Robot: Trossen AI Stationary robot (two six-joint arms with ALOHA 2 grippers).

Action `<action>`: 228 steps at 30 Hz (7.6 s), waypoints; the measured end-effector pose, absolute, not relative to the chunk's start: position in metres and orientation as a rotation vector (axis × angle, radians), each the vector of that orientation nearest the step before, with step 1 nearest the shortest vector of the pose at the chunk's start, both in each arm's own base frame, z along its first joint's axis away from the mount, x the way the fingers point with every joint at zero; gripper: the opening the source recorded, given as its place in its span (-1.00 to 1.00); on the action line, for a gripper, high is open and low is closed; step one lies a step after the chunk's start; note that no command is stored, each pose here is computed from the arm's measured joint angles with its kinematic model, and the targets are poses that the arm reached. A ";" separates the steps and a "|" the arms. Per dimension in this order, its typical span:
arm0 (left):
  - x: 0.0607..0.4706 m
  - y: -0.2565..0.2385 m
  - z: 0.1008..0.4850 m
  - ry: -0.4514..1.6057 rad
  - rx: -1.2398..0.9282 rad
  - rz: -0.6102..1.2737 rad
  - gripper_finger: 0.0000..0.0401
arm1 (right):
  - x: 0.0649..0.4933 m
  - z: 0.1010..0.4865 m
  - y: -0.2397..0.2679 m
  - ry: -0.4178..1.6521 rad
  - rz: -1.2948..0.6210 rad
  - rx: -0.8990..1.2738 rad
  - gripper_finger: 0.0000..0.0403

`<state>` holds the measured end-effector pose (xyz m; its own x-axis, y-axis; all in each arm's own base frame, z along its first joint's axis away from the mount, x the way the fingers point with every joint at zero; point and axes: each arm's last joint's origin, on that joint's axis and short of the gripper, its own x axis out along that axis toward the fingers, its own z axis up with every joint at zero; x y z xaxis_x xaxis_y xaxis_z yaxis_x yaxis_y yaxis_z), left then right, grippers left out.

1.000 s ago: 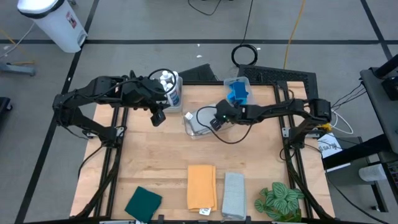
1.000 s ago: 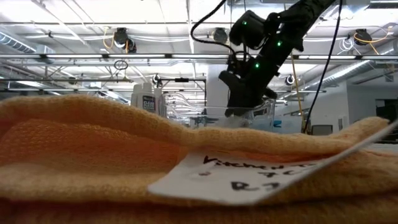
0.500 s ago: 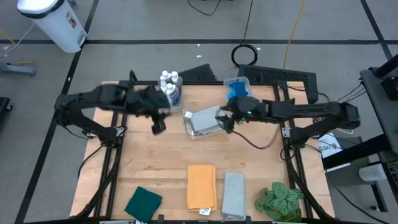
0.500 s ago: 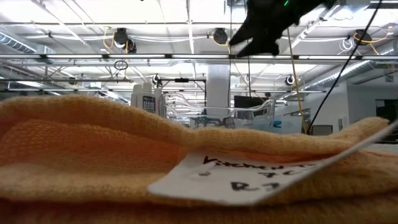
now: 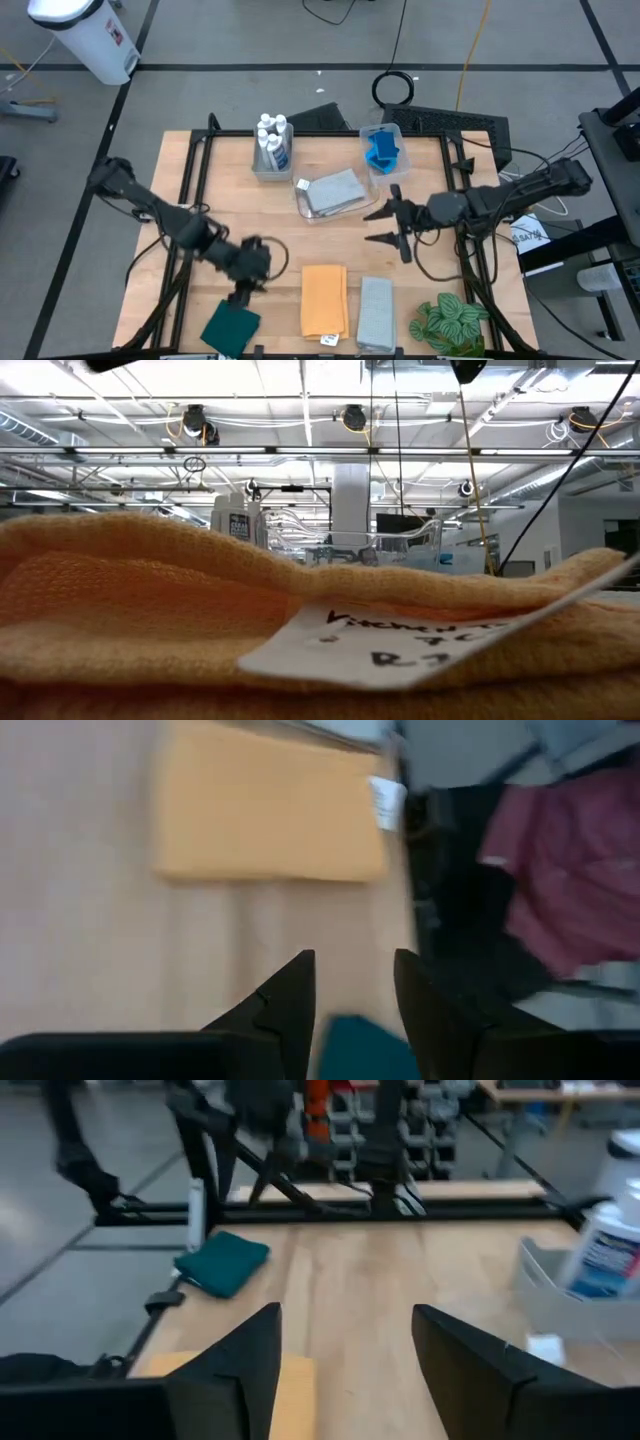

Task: Pick & Place Kitchen Items
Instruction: Put the blue towel into the transparent bin

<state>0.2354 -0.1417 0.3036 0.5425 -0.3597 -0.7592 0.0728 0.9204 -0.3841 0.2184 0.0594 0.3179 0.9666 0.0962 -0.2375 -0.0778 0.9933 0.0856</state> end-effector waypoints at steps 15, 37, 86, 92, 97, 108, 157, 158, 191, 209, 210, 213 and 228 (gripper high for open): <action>0.182 -0.230 0.199 1.360 -0.536 -0.302 -0.29 | 0.215 0.286 0.065 0.117 0.131 0.077 -0.04; 0.241 -0.179 0.148 1.156 0.010 0.025 -0.29 | 0.215 0.285 0.065 0.121 0.131 0.062 -0.07; 0.284 -0.057 0.130 1.441 0.049 -0.561 -0.51 | 0.214 0.277 0.065 0.196 0.131 -0.028 -0.14; 0.285 -0.052 0.129 1.455 0.056 -0.471 -0.93 | 0.214 0.277 0.065 0.196 0.131 -0.028 -0.15; 0.281 -0.053 0.142 1.430 0.151 -0.314 -0.95 | 0.214 0.277 0.065 0.195 0.131 -0.028 -0.14; 0.264 -0.057 0.198 1.188 0.307 0.111 -0.96 | 0.228 0.272 0.060 0.173 0.030 0.070 -0.16; 0.281 -0.085 0.216 0.872 0.431 0.056 -0.87 | 0.423 0.197 0.023 0.664 0.199 0.264 -0.84; 0.281 -0.085 0.216 0.865 0.423 0.055 -0.87 | 0.423 0.197 0.024 0.666 0.230 0.265 -0.92; 0.201 -0.055 0.339 0.335 0.106 0.196 0.04 | 0.328 0.333 -0.016 0.477 -0.437 0.249 -1.00; 0.210 -0.056 0.332 0.367 0.121 0.204 0.04 | 0.368 0.255 -0.076 0.650 -0.538 0.549 -1.00; 0.210 -0.056 0.332 0.362 0.119 0.205 0.04 | 0.371 0.250 -0.077 0.653 -0.531 0.561 -1.00; 0.210 -0.056 0.333 0.351 0.114 0.204 0.04 | 0.381 0.246 -0.077 0.610 -0.481 0.600 -1.00; 0.211 -0.056 0.334 0.338 0.097 0.200 0.04 | 0.389 0.208 -0.082 0.703 -0.606 0.606 -1.00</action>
